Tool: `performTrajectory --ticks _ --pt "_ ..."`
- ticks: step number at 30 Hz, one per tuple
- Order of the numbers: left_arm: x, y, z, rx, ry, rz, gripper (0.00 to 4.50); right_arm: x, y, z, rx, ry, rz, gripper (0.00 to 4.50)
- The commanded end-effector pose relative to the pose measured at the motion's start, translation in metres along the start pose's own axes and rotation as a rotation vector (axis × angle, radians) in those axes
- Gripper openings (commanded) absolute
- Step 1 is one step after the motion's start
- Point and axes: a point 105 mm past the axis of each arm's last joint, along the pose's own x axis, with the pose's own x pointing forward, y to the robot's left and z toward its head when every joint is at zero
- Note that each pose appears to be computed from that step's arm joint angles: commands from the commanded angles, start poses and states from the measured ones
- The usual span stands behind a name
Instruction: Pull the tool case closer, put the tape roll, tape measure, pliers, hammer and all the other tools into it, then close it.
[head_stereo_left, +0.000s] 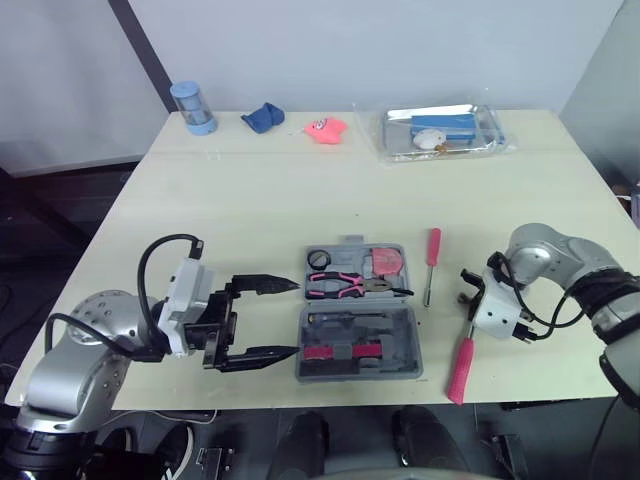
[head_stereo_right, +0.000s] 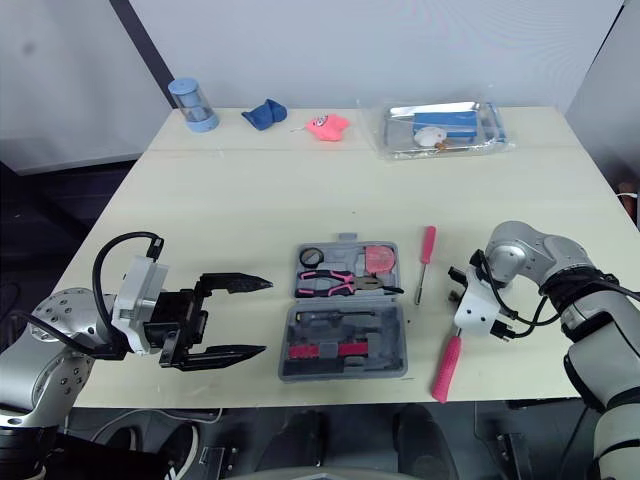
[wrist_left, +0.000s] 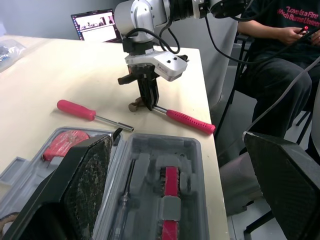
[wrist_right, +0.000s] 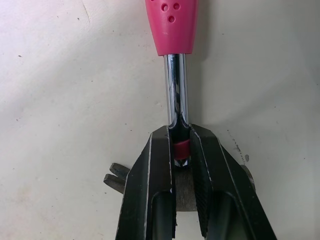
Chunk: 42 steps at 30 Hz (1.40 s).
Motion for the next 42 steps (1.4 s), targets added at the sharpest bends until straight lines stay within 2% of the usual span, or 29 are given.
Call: performTrajectory --ticks 1,7,12,21,26,31,42 --pt "0.003 -0.004 0.008 0.036 -0.013 -0.019 4.50 -0.009 0.008 -0.003 0.077 0.001 -0.005 0.05" --pt "0.004 -0.004 0.009 0.037 -0.014 -0.019 4.50 -0.031 0.022 0.002 0.246 -0.055 -0.063 0.05" --pt "0.006 -0.005 0.008 0.035 -0.022 -0.018 4.50 -0.052 0.027 0.002 0.702 -0.111 -0.287 0.05" --pt "0.006 -0.002 0.009 0.035 -0.025 -0.033 4.50 -0.052 0.040 0.025 1.270 -0.213 -0.505 0.05" --pt "0.005 -0.003 0.010 0.032 -0.032 -0.044 4.50 -0.043 0.059 0.025 1.697 -0.144 -0.598 0.05" --pt "0.007 -0.002 0.012 0.028 -0.051 -0.049 4.50 -0.035 0.057 0.028 2.004 -0.167 -0.747 0.05" --pt "0.005 -0.007 0.015 0.025 -0.040 -0.128 4.50 -0.007 0.045 0.048 2.213 -0.274 -0.906 0.05"
